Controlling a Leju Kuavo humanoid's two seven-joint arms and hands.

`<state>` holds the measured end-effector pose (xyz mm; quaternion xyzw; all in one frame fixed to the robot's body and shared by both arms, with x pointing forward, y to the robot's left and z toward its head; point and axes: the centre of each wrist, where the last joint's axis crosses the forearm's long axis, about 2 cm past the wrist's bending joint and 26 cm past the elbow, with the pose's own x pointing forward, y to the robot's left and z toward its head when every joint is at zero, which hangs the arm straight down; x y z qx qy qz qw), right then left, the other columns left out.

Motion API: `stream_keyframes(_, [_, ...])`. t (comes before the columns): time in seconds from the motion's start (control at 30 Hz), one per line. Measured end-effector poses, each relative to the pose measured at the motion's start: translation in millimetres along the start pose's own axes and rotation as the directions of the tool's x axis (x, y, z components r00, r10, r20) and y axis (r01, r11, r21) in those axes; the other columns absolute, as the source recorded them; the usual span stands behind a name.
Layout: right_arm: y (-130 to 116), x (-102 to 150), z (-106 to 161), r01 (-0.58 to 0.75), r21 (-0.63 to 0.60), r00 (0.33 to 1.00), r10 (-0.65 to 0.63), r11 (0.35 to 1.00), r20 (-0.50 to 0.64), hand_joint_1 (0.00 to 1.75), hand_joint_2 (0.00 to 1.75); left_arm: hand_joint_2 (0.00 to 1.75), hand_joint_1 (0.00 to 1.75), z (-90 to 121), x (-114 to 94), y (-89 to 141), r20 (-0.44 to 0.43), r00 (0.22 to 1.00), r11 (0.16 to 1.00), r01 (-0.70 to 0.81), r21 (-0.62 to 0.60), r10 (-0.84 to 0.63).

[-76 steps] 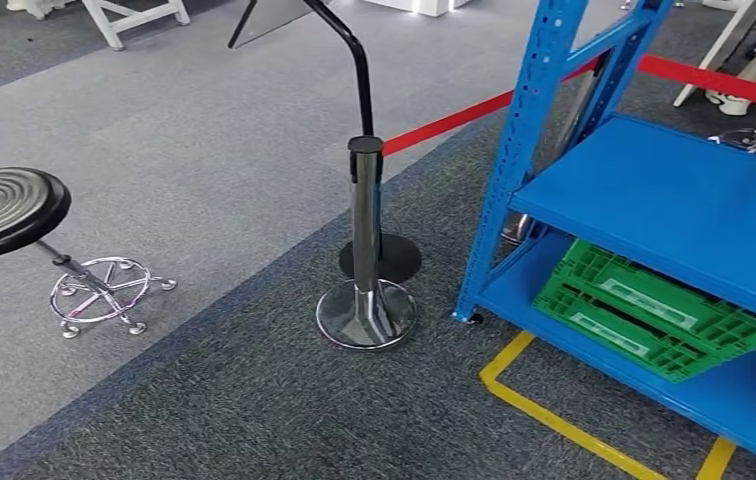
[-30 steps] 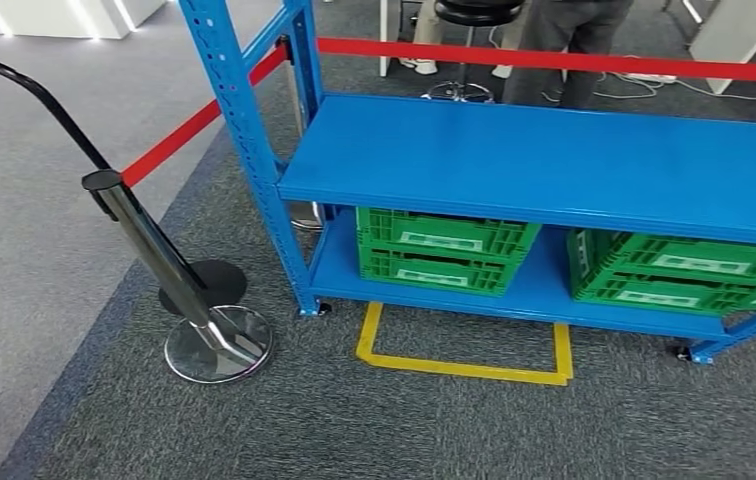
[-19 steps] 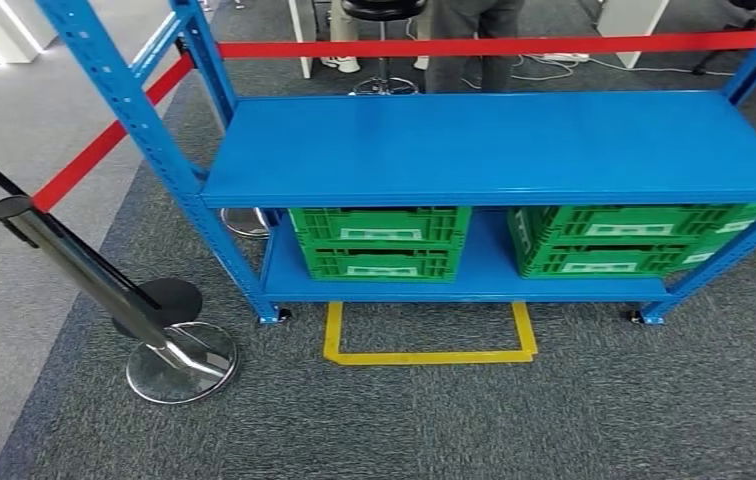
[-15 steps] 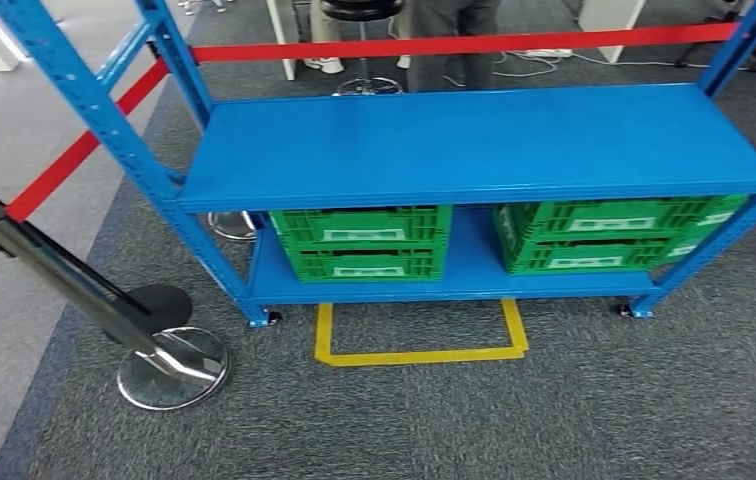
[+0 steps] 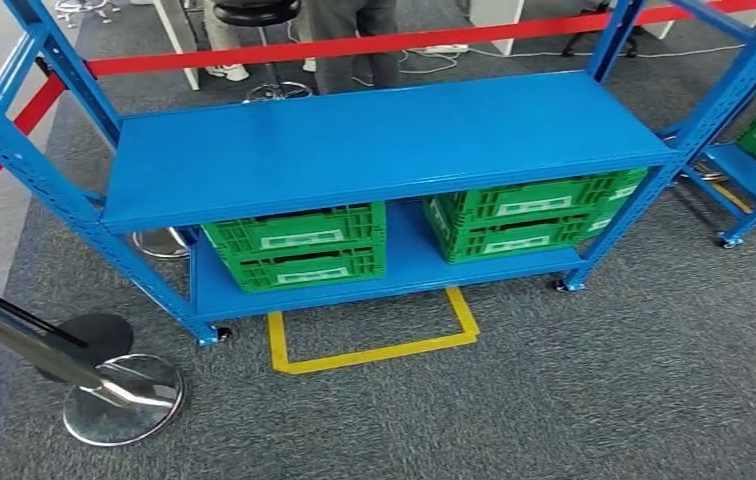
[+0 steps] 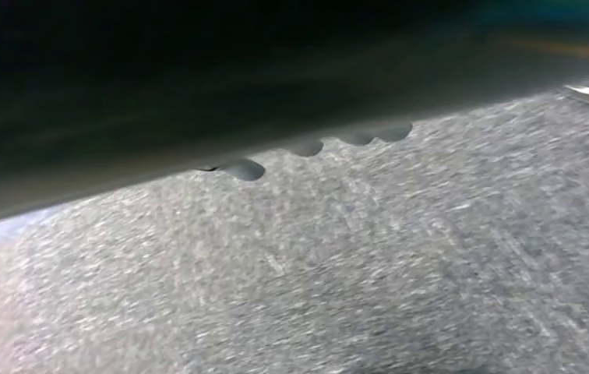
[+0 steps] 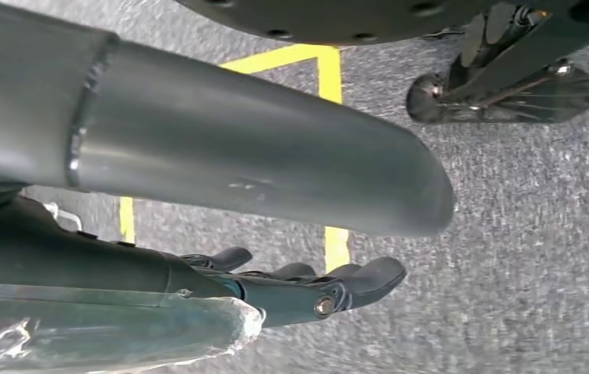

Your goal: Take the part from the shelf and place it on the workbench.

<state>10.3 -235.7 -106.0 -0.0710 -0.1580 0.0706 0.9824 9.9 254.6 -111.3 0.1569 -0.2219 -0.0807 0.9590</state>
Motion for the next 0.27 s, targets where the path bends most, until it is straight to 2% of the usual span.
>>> stream_keyframes(0.07, [-1.6,2.3,-0.7,0.0,-0.007,1.0,0.001,1.0,0.007,0.0,0.0,1.31,0.0,0.6,-0.6,-1.0,-0.002,1.0,1.0,-0.011,-0.006,0.011])
stream_keyframes(0.1, [-2.2,3.0,-0.9,-0.001,-0.01,1.0,0.001,1.0,0.009,0.0,0.44,1.75,0.0,0.9,-0.8,-1.4,-0.004,1.0,1.0,-0.015,-0.008,0.015])
stream_keyframes(0.2, [-3.3,1.7,-0.5,-0.002,-0.024,1.0,0.003,1.0,0.008,0.0,1.75,1.75,0.0,1.0,-0.2,-2.2,0.002,1.0,1.0,-0.025,-0.012,0.025])
stream_keyframes(0.27, [-4.0,2.1,-0.6,-0.003,-0.032,1.0,0.004,0.999,0.009,0.0,1.75,1.75,0.0,0.8,0.3,-2.4,0.009,1.0,1.0,-0.026,-0.017,0.026])
